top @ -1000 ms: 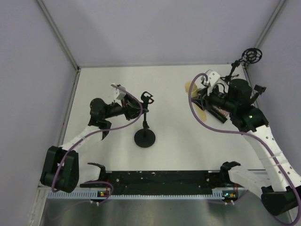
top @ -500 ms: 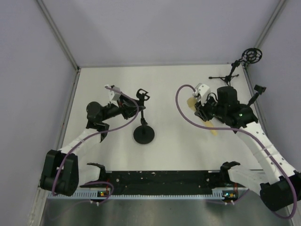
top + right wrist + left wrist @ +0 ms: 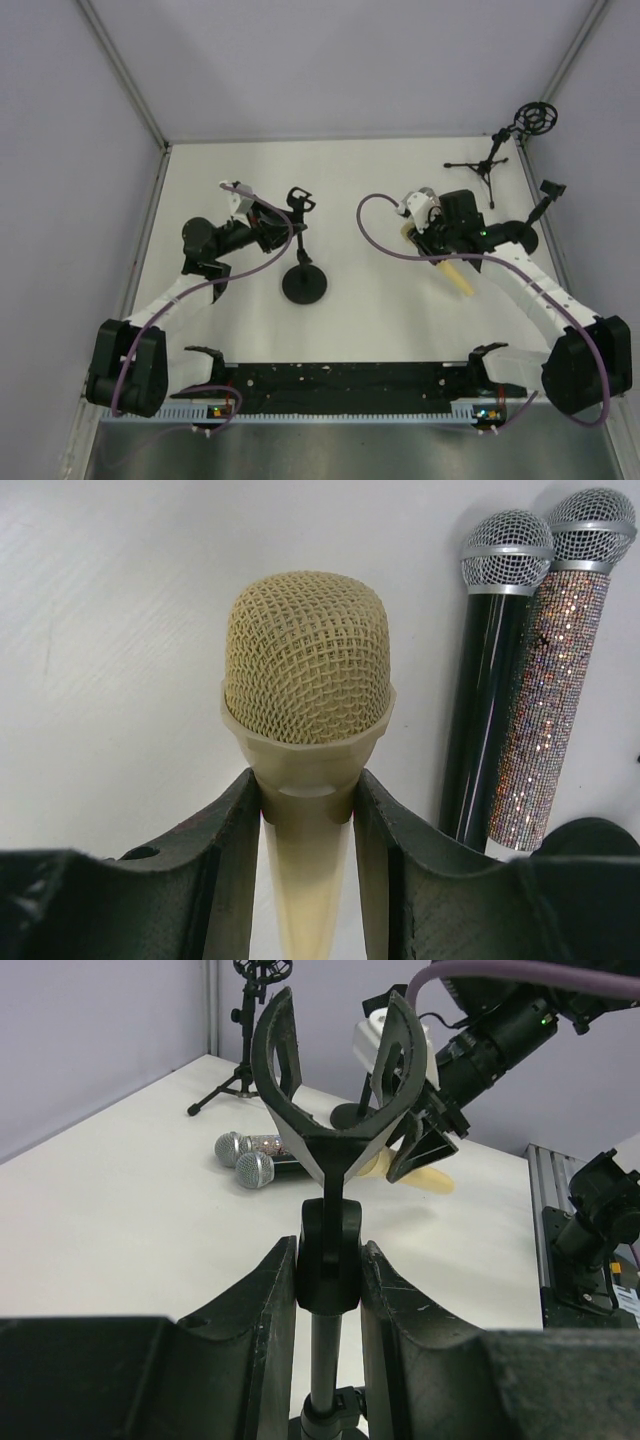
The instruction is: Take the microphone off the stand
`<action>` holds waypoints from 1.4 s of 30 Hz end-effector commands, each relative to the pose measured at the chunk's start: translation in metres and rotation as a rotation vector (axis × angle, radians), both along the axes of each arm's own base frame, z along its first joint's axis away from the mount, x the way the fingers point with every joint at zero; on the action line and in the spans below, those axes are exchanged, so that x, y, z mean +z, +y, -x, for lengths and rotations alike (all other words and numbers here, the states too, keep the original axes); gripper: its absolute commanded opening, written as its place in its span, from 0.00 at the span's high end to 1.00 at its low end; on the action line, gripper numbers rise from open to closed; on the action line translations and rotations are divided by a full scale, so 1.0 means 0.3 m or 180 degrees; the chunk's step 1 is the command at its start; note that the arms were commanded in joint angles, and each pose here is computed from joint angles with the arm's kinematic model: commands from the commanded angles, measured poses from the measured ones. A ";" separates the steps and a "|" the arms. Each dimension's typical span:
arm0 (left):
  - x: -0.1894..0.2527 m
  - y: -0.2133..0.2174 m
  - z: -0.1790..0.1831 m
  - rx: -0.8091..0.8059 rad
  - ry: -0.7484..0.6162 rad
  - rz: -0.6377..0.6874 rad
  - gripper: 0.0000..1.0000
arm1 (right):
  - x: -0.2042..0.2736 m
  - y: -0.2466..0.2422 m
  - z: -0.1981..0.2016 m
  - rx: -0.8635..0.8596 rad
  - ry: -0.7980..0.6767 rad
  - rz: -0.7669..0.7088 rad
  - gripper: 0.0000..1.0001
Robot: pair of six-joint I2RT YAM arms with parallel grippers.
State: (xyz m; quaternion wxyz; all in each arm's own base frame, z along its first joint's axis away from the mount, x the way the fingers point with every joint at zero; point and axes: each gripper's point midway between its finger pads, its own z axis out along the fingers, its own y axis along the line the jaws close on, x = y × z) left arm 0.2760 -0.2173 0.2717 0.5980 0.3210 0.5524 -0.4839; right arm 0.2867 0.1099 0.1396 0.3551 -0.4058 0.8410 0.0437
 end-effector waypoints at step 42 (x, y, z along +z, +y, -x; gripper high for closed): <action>0.099 0.028 0.008 0.0170 -0.0434 0.0184 1.00 | -0.274 -0.086 -0.242 -0.0520 -0.0373 0.1143 0.59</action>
